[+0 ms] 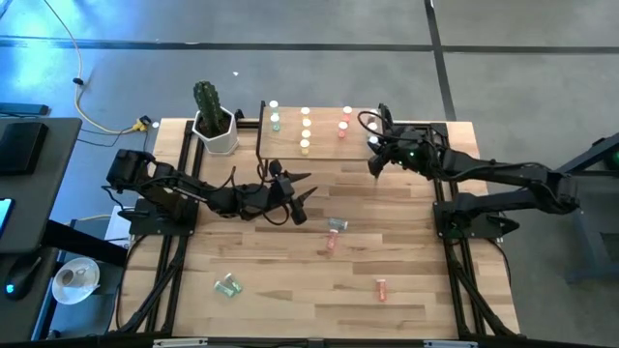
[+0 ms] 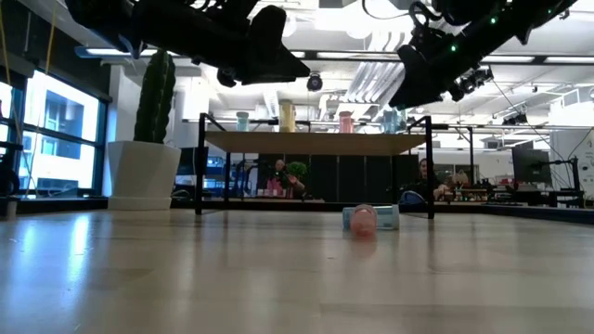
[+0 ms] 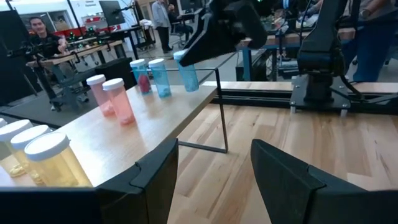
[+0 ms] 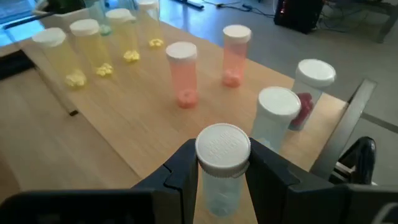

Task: Pick and place medicine bottles onto shelf by color
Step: Put the right blue pill bottle on the shelf aligned with the other blue pill bottle

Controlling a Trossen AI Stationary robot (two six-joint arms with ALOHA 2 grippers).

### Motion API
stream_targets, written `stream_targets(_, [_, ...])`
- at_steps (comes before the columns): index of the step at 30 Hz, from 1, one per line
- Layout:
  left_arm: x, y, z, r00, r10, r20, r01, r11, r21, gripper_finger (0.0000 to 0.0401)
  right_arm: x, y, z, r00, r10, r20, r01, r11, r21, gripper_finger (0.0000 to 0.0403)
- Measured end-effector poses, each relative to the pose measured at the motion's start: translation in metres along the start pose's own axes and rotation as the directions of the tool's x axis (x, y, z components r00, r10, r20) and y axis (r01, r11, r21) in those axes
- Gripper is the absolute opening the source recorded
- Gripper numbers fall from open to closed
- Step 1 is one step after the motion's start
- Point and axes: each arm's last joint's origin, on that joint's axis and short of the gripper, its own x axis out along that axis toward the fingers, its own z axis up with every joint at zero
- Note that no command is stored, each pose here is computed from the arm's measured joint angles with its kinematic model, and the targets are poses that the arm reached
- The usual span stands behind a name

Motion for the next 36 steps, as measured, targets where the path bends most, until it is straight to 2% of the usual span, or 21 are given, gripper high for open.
stream_targets(5, [0.000,0.000,0.000,1.000,0.000,0.000,0.000,1.000,0.000,0.0193,0.002,0.000,-0.003,1.000,-0.002,0.021,0.002,1.000,0.015,0.0099])
stream_targets(19, [0.000,0.000,0.000,1.000,0.000,0.000,0.000,1.000,0.000,0.0193,0.016,0.004,-0.007,0.999,-0.037,0.006,0.037,0.998,-0.042,0.0099])
stream_targets(36, [0.000,0.000,0.000,1.000,-0.003,0.001,0.003,1.000,0.000,0.0193,0.015,0.002,-0.007,0.997,-0.078,0.011,0.079,0.995,-0.066,0.0101])
